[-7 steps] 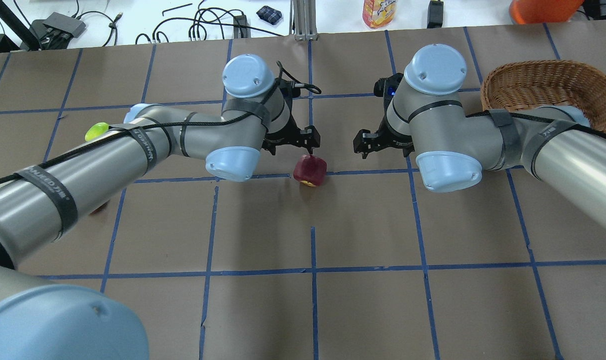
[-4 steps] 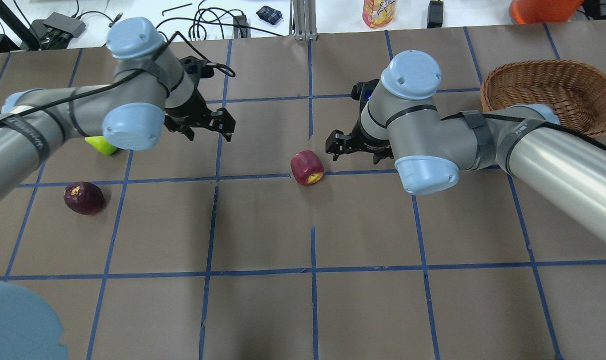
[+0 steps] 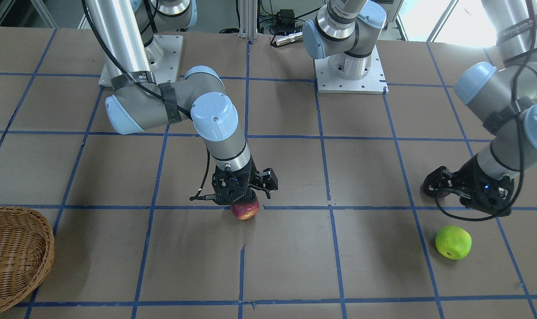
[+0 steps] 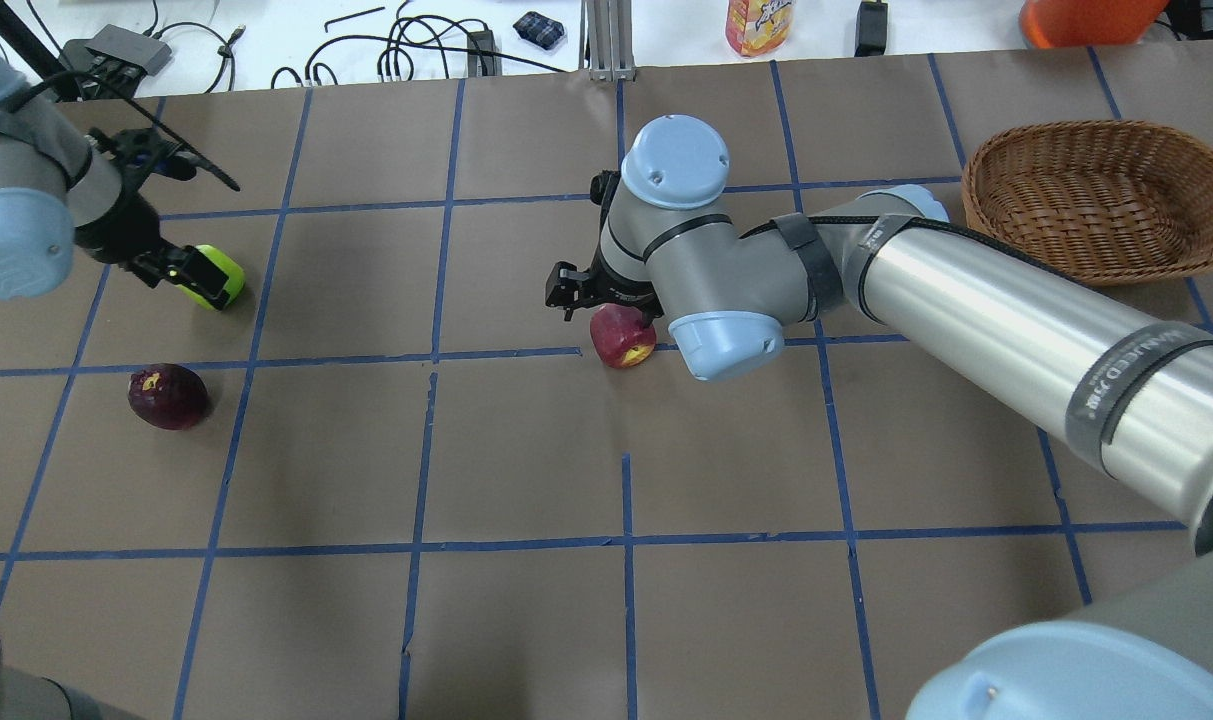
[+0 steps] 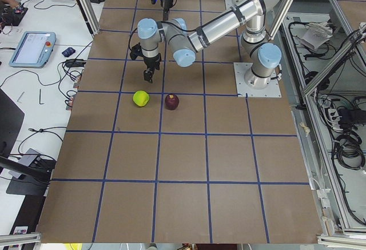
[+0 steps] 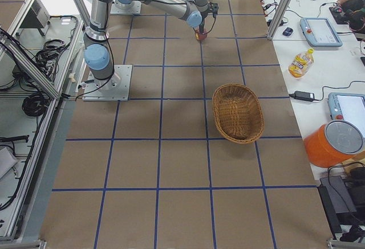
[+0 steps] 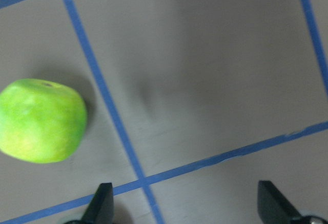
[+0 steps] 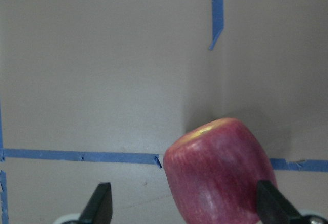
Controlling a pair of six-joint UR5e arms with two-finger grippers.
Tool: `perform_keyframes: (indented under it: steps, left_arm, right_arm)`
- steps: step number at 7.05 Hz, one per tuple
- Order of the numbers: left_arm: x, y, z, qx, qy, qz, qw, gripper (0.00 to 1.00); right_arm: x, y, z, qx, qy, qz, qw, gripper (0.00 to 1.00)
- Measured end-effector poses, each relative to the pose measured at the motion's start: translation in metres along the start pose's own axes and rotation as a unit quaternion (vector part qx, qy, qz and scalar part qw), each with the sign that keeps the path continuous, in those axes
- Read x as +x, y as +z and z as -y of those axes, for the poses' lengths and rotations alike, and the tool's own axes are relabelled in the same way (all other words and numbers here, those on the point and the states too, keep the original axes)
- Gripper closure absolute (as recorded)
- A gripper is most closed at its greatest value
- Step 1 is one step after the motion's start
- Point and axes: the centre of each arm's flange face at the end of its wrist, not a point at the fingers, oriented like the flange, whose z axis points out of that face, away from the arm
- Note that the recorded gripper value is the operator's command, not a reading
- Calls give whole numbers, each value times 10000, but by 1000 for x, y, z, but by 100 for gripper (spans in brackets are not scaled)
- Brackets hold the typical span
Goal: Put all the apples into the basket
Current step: 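Grasp the red apple with the right gripper while the left grasps the purple apple, then put the red apple in the basket while the left sets the purple apple down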
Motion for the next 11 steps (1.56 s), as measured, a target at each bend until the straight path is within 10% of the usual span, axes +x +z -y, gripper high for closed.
perform_keyframes:
  steps: [2, 5, 7, 8, 11]
  left_arm:
    - [-31, 35, -39, -185, -283, -231, 9992, 0]
    - [-24, 81, -61, -385, -450, -255, 9979, 0]
    - [-22, 83, -67, -704, -577, -91, 9958, 79]
    - [-22, 76, -66, -776, -598, -79, 9952, 100]
    - [-23, 25, -40, -761, -575, -310, 9950, 100]
  right_arm:
    - [0, 9, -2, -20, -1011, -177, 9947, 0]
    - [5, 8, 3, 68, -1266, -341, 9913, 0]
    - [13, 15, 5, -1, -1237, -364, 9916, 8]
    - [16, 23, 6, -67, -1284, -378, 9910, 20]
    - [19, 29, 8, -125, -1501, -398, 9878, 41]
